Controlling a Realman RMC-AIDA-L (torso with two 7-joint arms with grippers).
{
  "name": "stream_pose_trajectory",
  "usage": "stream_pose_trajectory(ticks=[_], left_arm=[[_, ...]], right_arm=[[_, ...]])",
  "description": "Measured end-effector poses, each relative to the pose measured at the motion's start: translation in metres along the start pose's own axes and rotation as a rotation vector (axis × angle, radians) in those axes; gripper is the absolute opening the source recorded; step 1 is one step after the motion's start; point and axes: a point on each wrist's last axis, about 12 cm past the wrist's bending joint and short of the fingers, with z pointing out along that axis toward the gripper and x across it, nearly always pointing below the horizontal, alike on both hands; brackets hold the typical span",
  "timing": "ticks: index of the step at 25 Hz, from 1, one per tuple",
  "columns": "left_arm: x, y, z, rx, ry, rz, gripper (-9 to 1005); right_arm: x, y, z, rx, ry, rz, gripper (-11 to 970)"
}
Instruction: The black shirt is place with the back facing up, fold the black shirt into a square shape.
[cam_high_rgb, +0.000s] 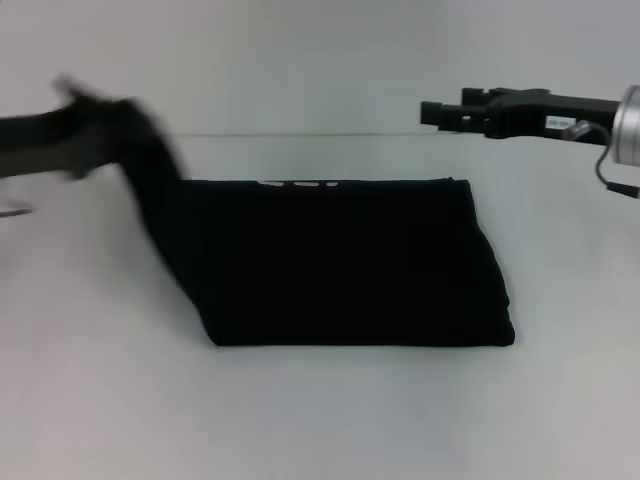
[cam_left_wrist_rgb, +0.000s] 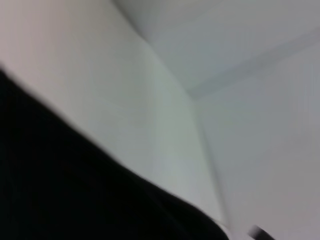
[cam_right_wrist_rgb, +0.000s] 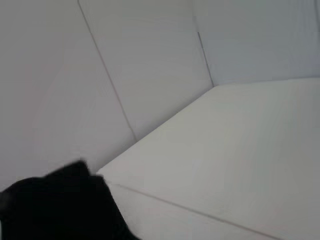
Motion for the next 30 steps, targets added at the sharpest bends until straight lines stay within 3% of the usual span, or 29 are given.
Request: stream_pose_trajectory(ticks=[3,4,7,10,13,17,22,26,30], left_arm=[[0.005,-0.029,0.067,0.097,0.117,0.055,28],[0.013,-0.039,0.094,0.109,0.16,0.077,28],[0.044,-0.052,0.149,0.115,0.22,0.084,28],[0.079,-0.051,0.183,0.114,0.227,0.036,28],[0.118,-0.036,0.203,0.134,0.127,-0.071,29],[0.155,-0.017,0.197,0.176,-0.074,-0.11,29],[0.174,-0.022,0.182,0.314,-0.148,-0.055,145],[0.172,-0.036,0.166,0.499,-0.158,0.057,305],[0.154,-0.025,0.146,0.491,-0.194,0.137,538]], right_arm=[[0.003,-0.008,-0.013,0.024,-0.019,0.015,927],[0.004,-0.011,-0.018,0.031,-0.023,0.019,927],[0.008,-0.02,-0.034,0.058,-0.03,0.023,927],[0.012,-0.026,-0.047,0.077,-0.03,0.015,927],[0.015,-0.03,-0.057,0.091,-0.026,0.011,927],[0.015,-0.034,-0.064,0.104,-0.013,-0.008,926],[0.015,-0.036,-0.066,0.107,0.022,0.003,926],[0.014,-0.038,-0.065,0.111,0.052,0.046,926],[0.009,-0.038,-0.06,0.118,0.118,0.111,926]])
